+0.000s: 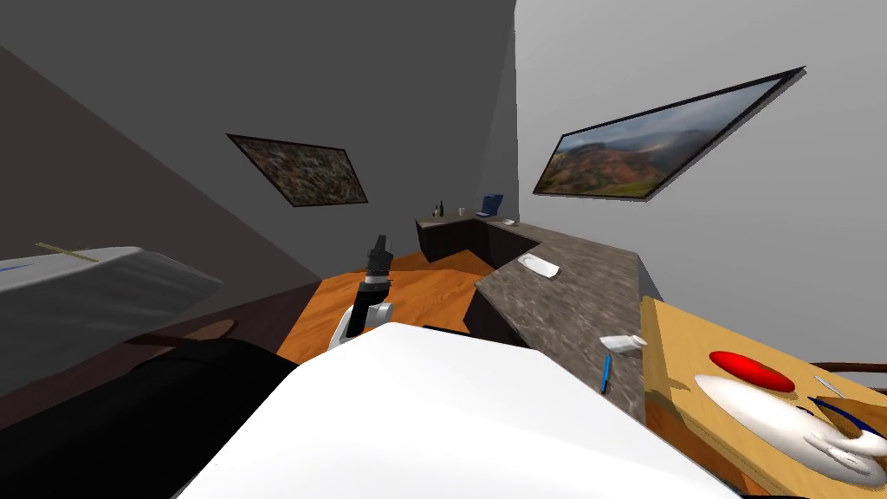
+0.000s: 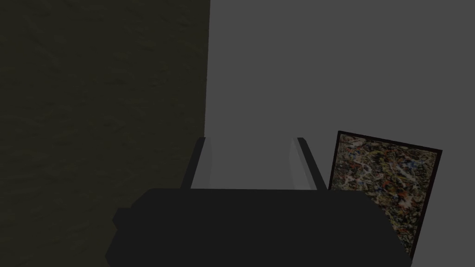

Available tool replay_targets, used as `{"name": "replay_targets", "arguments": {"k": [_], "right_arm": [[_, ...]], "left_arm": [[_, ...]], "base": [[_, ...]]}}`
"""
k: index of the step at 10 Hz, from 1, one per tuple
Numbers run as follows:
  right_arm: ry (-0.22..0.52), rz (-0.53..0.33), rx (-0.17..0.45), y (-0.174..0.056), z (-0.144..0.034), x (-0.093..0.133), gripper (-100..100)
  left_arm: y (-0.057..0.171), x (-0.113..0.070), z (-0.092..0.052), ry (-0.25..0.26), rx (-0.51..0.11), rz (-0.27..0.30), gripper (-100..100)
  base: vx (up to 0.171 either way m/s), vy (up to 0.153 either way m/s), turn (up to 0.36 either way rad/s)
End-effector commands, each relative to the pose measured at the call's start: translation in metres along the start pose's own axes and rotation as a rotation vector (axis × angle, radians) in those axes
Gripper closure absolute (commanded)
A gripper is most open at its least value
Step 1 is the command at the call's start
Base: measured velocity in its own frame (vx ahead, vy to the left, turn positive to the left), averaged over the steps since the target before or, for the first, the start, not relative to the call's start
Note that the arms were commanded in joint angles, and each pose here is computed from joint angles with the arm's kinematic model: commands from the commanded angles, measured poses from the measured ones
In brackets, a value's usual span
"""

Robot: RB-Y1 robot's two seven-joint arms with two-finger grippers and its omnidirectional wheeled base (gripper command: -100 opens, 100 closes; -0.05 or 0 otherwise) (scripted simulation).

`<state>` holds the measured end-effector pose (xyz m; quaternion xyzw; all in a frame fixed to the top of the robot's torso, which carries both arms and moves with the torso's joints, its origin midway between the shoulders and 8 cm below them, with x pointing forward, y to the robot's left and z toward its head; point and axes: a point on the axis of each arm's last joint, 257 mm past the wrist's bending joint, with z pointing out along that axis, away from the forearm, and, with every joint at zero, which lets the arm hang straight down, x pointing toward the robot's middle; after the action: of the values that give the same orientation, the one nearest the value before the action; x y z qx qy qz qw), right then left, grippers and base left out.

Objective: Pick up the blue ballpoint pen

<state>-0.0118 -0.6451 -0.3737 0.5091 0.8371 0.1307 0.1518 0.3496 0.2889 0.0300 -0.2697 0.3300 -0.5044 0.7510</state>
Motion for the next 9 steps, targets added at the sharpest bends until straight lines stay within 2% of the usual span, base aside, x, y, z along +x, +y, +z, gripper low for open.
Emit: {"name": "replay_targets", "arguments": {"k": [1, 2, 4, 5, 6, 9], "right_arm": [[0.004, 0.001, 0.087, -0.022, -0.021, -0.013, -100], [0.002, 0.0, 0.091, -0.023, -0.022, -0.015, -100], [0.007, -0.006, 0.188, -0.045, -0.045, -0.029, -100], [0.007, -0.006, 0.188, -0.045, -0.045, -0.029, -100], [0.014, -0.011, 0.262, -0.06, -0.062, -0.037, -100], [0.029, -0.018, 0.346, -0.077, -0.079, -0.045, -100]], "left_arm": [[0.0, 0.0, 0.0, 0.0, 0.0, 0.0, 0], [0.0, 0.0, 0.0, 0.0, 0.0, 0.0, 0], [0.0, 0.0, 0.0, 0.0, 0.0, 0.0, 0], [0.0, 0.0, 0.0, 0.0, 0.0, 0.0, 0], [0.0, 0.0, 0.0, 0.0, 0.0, 0.0, 0], [0.0, 0.0, 0.0, 0.0, 0.0, 0.0, 0]], "base": [[0.106, 0.062, 0.272], [0.084, 0.044, 0.081], [0.118, 0.058, 0.171], [0.102, 0.051, 0.085], [0.155, 0.058, 0.263], [0.187, 0.089, 0.182]]}}
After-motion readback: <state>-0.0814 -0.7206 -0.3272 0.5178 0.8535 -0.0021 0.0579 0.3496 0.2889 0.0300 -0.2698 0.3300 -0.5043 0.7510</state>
